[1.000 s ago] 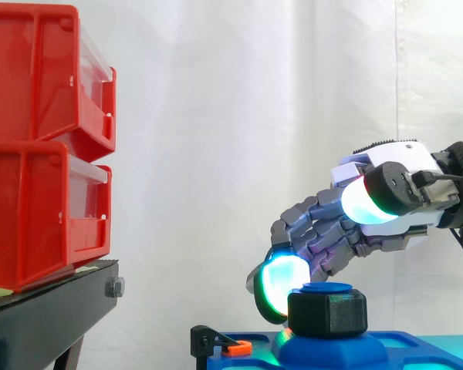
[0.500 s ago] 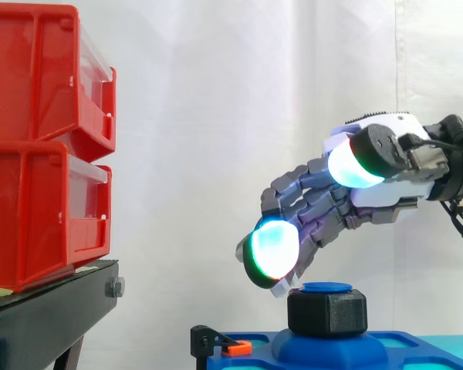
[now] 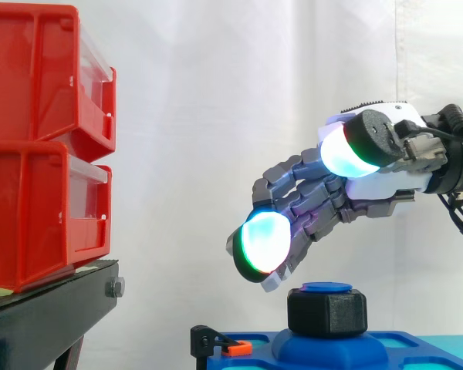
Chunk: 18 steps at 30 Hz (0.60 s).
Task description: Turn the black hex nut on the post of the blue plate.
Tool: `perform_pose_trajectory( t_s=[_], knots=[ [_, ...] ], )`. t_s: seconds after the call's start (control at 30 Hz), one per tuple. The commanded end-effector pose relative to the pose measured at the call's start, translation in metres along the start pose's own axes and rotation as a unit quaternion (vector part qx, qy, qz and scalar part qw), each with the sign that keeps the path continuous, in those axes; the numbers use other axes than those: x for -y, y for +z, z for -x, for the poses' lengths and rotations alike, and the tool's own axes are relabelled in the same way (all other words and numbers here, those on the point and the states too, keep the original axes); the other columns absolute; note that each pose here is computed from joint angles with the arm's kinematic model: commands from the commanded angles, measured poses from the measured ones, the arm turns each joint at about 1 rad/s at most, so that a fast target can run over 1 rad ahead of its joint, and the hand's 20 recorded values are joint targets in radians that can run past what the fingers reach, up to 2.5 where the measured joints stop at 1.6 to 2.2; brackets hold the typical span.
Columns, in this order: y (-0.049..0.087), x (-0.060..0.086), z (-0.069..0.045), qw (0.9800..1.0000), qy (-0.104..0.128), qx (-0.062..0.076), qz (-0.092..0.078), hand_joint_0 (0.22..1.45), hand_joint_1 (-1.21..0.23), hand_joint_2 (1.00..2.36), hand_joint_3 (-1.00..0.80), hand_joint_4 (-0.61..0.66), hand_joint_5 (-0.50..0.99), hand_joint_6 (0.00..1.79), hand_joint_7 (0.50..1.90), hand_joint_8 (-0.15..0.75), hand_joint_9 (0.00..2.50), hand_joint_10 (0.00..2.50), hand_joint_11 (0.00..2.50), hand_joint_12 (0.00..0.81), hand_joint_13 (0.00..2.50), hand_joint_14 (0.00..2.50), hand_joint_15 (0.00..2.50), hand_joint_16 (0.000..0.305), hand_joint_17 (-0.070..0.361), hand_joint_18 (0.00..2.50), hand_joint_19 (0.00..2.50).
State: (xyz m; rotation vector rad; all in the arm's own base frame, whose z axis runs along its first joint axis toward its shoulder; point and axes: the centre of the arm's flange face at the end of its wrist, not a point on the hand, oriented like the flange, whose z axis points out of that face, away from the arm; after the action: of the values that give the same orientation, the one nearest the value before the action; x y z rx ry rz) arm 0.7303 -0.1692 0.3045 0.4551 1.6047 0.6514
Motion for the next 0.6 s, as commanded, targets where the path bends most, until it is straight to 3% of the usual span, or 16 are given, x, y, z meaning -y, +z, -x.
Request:
perform_pose_trajectory(
  t_s=[0.0, 0.23, 0.57],
  knots=[
    [0.003, 0.000, -0.012, 1.0000, 0.000, 0.005, -0.006, 0.43, -0.42, 1.00, -0.50, 0.47, -0.25, 0.50, 1.01, 0.483, 0.34, 0.00, 0.12, 0.605, 0.51, 0.00, 0.49, 0.074, 0.168, 0.47, 0.38],
    [0.011, -0.006, -0.027, 0.9997, -0.003, 0.025, 0.007, 0.43, -0.42, 1.00, -0.50, 0.46, -0.25, 0.50, 1.01, 0.484, 0.34, 0.00, 0.11, 0.605, 0.51, 0.00, 0.48, 0.074, 0.168, 0.47, 0.38],
    [0.016, -0.013, -0.034, 0.9994, -0.004, 0.033, -0.003, 0.43, -0.42, 1.00, -0.50, 0.47, -0.25, 0.50, 1.01, 0.483, 0.34, 0.00, 0.12, 0.603, 0.51, 0.00, 0.49, 0.074, 0.167, 0.47, 0.38]
  ],
)
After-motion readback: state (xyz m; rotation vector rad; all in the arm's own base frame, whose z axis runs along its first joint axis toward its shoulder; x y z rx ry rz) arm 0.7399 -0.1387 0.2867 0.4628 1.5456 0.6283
